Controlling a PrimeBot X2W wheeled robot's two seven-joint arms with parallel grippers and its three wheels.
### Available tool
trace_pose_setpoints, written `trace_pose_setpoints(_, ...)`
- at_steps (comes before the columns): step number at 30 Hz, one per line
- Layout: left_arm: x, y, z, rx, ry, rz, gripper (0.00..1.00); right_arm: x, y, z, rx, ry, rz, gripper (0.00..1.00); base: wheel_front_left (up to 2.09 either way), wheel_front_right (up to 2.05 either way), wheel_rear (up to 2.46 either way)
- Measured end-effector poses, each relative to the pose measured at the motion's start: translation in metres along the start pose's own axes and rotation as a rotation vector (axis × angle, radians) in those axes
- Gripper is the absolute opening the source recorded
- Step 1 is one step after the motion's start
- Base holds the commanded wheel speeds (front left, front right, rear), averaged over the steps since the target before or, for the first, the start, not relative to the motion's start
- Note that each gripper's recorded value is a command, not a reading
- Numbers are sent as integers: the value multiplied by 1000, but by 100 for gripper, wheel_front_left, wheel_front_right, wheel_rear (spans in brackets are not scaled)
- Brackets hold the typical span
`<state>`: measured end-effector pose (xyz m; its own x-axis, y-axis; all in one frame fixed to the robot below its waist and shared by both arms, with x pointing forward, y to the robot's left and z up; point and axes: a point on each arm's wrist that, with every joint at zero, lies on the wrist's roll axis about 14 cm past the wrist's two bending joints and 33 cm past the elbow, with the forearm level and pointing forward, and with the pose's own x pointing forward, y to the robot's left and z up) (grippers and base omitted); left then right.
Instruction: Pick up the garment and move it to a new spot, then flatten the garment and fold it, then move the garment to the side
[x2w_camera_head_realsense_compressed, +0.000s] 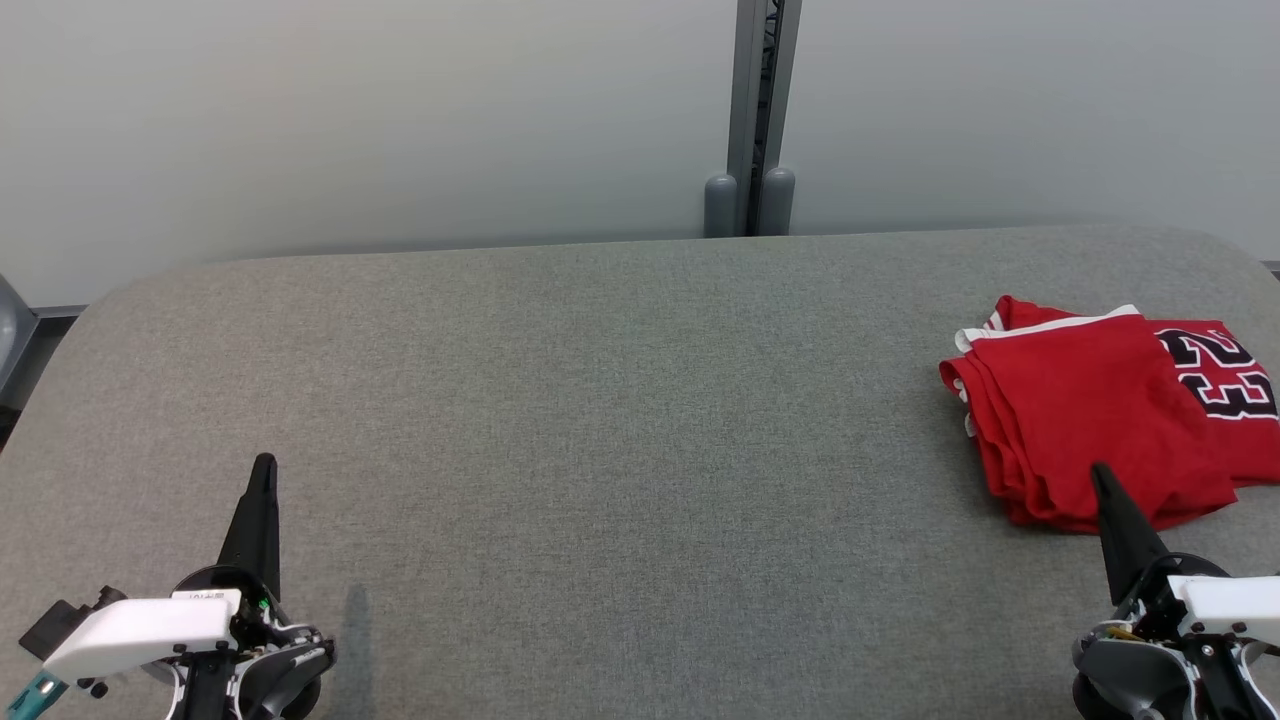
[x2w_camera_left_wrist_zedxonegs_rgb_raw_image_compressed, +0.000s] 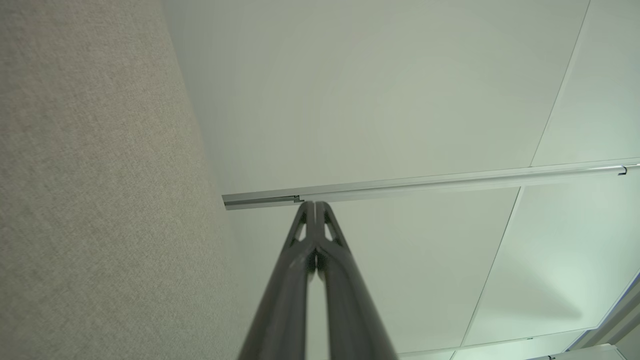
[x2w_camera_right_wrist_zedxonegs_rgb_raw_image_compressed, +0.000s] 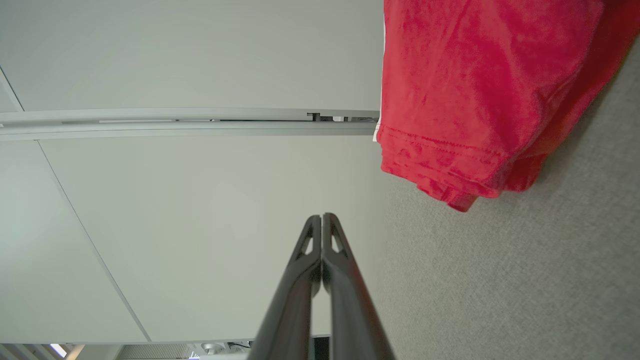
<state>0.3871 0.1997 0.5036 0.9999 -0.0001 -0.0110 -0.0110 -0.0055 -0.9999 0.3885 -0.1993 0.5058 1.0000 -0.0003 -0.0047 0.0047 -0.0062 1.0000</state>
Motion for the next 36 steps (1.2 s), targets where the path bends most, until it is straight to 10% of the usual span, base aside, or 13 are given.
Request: trace_pose_setpoints(36, 0, 0, 0, 0, -1, 0, 0, 0, 0, 0, 0, 0, 0, 0, 0, 0, 0)
